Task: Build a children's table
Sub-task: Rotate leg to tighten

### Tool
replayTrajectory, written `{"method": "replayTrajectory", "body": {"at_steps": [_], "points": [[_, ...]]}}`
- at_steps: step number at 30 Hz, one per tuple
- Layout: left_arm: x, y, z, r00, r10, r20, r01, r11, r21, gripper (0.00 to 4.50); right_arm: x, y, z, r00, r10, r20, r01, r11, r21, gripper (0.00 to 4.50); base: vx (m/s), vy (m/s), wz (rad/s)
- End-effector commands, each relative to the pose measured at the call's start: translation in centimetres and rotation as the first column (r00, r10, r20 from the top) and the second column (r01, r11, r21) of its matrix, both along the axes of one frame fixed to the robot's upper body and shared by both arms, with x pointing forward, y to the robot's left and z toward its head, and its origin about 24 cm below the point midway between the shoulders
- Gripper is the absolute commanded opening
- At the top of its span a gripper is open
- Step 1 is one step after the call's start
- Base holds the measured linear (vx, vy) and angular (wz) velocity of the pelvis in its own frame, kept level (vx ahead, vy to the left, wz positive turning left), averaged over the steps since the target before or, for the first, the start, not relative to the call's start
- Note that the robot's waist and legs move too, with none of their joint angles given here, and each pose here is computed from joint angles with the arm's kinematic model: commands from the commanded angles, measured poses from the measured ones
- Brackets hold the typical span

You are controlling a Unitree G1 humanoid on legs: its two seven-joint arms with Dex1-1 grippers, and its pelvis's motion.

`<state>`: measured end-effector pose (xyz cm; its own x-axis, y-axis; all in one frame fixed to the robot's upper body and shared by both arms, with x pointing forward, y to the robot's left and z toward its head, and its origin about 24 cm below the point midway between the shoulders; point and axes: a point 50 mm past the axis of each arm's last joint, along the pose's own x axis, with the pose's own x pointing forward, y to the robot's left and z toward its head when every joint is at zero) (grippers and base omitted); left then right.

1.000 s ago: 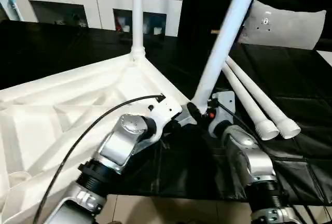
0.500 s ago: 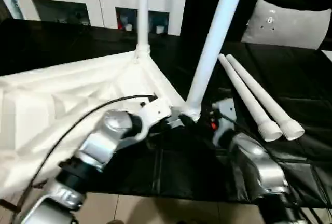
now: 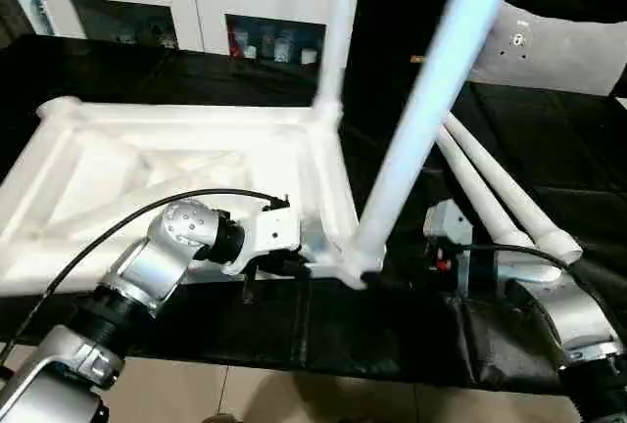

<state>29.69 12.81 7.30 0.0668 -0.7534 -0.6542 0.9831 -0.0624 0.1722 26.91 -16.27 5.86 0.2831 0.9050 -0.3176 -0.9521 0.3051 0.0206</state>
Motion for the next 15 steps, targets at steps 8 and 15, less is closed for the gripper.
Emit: {"method": "replayTrajectory", "body": {"at_steps": [8, 15], "points": [[-0.74, -0.77, -0.1, 0.986, -0.167, -0.017, 0.168, 0.984, 0.053, 0.0, 0.35, 0.83, 0.32, 0.995, 0.102, 0.004, -0.102, 0.995, -0.015, 3.59, 0.0, 0.0, 0.0], [-0.62, -0.64, -0.07, 0.983, -0.184, -0.021, 0.185, 0.981, 0.058, 0.0, 0.02, 1.09, 0.12, 0.99, 0.136, -0.033, -0.136, 0.991, 0.001, 2.85, 0.0, 0.0, 0.0]]}}
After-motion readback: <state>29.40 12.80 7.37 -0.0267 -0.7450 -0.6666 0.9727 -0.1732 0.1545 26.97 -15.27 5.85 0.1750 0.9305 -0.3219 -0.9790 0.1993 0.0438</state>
